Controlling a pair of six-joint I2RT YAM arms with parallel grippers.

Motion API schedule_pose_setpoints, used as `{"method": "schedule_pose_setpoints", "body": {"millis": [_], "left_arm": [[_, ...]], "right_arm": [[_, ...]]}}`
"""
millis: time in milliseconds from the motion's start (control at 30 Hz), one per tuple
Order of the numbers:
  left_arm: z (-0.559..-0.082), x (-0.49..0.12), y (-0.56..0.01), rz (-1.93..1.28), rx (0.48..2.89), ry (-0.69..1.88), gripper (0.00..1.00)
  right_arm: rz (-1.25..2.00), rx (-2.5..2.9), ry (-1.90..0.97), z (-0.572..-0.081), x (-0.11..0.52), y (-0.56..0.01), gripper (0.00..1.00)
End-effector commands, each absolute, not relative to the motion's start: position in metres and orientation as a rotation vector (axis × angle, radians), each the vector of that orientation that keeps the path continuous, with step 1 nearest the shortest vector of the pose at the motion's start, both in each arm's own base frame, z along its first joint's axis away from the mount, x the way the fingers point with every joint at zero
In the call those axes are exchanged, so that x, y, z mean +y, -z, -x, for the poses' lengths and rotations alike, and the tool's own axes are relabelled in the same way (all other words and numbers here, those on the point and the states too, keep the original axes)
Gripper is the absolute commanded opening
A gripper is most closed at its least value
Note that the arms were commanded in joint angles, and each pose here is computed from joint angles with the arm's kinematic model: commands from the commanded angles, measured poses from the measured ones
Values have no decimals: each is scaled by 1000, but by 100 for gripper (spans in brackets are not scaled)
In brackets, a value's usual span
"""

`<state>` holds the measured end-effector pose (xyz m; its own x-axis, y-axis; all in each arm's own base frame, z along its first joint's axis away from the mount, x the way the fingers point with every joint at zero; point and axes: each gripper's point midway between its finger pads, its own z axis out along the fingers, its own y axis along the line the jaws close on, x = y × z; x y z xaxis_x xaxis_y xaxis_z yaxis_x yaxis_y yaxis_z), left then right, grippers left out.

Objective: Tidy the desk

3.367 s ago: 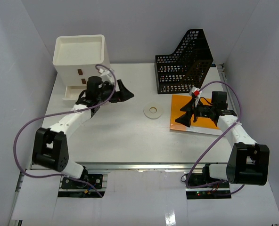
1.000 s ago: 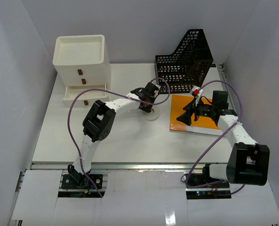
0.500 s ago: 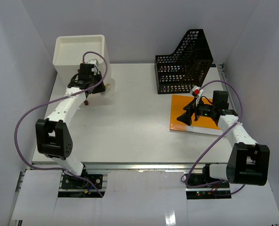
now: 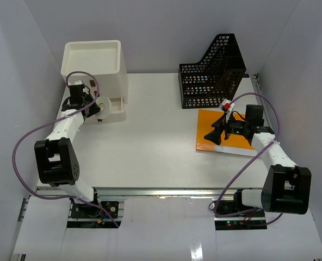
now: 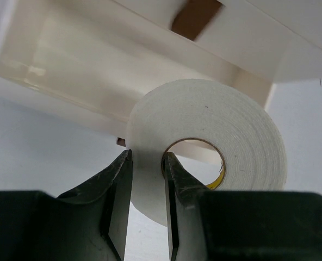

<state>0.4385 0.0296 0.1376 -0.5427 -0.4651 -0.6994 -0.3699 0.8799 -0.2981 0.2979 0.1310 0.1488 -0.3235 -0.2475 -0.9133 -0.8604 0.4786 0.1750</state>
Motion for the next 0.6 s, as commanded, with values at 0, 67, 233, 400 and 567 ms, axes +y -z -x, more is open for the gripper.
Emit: {"method": "schedule_pose_setpoints", "body": {"millis": [0,67,233,400,567], "left_arm": [[-459,55,-211,745,1850,217,9],[-464,61,-219,805,1776,264,9],[-484,63,-237,832,1631,376,16],[-497,61,-221,853,1611,482,29],[-500,61,-204,875,1571,541,44]], "right_arm": [[959,1759,-832,-307,131,-167,91],[959,1759,-830,-307,131,-167,91],[960,1762,-826,-308,130,-166,91],[962,1764,-825,-308,130,-165,91],[964,1763,-826,-308,130,-164,91]]}}
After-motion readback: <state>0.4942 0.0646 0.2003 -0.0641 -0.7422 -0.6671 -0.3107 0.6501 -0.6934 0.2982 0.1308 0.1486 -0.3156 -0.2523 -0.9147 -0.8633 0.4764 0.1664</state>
